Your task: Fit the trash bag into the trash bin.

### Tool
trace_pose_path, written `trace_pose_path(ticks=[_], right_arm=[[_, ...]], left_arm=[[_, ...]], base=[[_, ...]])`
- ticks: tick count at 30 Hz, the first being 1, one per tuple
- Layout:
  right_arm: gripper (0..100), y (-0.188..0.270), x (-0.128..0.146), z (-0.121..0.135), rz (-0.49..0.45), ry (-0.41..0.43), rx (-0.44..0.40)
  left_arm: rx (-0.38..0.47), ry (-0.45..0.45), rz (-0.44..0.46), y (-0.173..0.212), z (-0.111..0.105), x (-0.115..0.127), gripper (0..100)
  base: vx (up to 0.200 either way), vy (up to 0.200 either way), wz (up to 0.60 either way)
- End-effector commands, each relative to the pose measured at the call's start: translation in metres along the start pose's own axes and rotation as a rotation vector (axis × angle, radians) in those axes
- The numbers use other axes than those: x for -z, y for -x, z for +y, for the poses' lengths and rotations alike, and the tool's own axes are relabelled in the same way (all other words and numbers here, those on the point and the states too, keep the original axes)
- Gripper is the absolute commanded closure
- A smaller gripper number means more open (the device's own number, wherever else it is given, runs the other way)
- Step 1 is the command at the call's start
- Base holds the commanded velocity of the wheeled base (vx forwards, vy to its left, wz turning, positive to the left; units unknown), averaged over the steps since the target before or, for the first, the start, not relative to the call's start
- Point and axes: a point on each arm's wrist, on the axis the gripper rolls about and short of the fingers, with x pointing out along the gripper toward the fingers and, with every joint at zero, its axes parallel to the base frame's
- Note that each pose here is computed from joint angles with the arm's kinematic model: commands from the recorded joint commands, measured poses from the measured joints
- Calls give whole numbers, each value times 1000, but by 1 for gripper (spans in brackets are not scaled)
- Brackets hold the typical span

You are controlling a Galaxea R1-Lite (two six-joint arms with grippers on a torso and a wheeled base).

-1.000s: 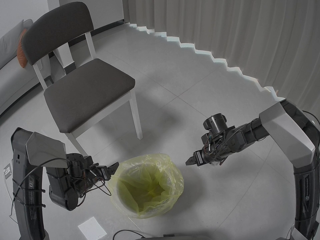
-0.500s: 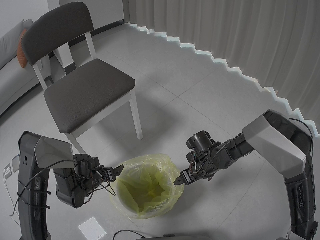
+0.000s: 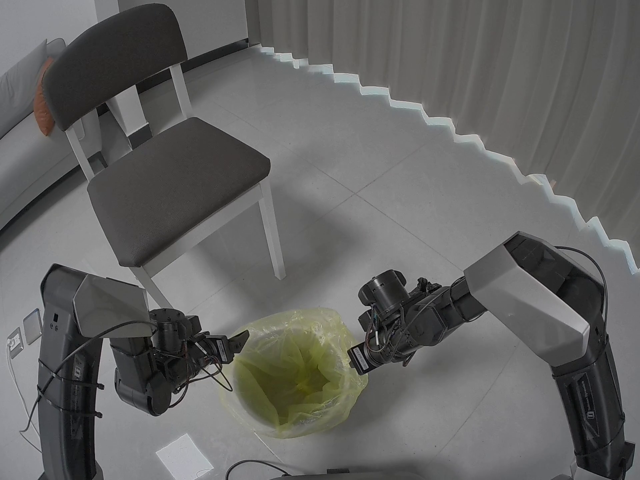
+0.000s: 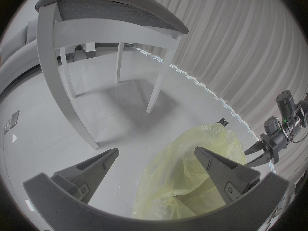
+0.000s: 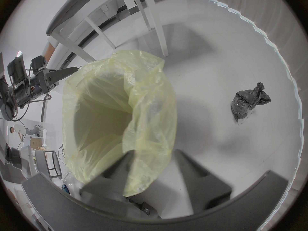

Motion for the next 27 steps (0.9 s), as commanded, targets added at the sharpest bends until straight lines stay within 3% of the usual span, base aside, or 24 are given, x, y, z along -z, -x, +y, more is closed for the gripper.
trace_pose_path(ticks=[1, 3, 4, 19, 27], right_arm=[[100, -7, 3, 2, 15, 0, -3], [100, -6, 3, 2, 13, -1, -3], [100, -6, 3, 2, 12, -3, -3], [100, -28, -2, -10, 8, -17, 26], [100, -30, -12, -14, 71, -17, 80]], left_arm=[[0, 1, 11, -7, 2, 6, 0], [2, 0, 10, -10, 2, 8, 0], [4, -1, 9, -10, 2, 7, 100], [-11, 4, 57, -24, 3, 7, 100], [-11, -44, 81, -33, 3, 6, 100]], base=[[0, 0, 0], [0, 0, 0], [0, 0, 0], [0, 0, 0], [0, 0, 0]])
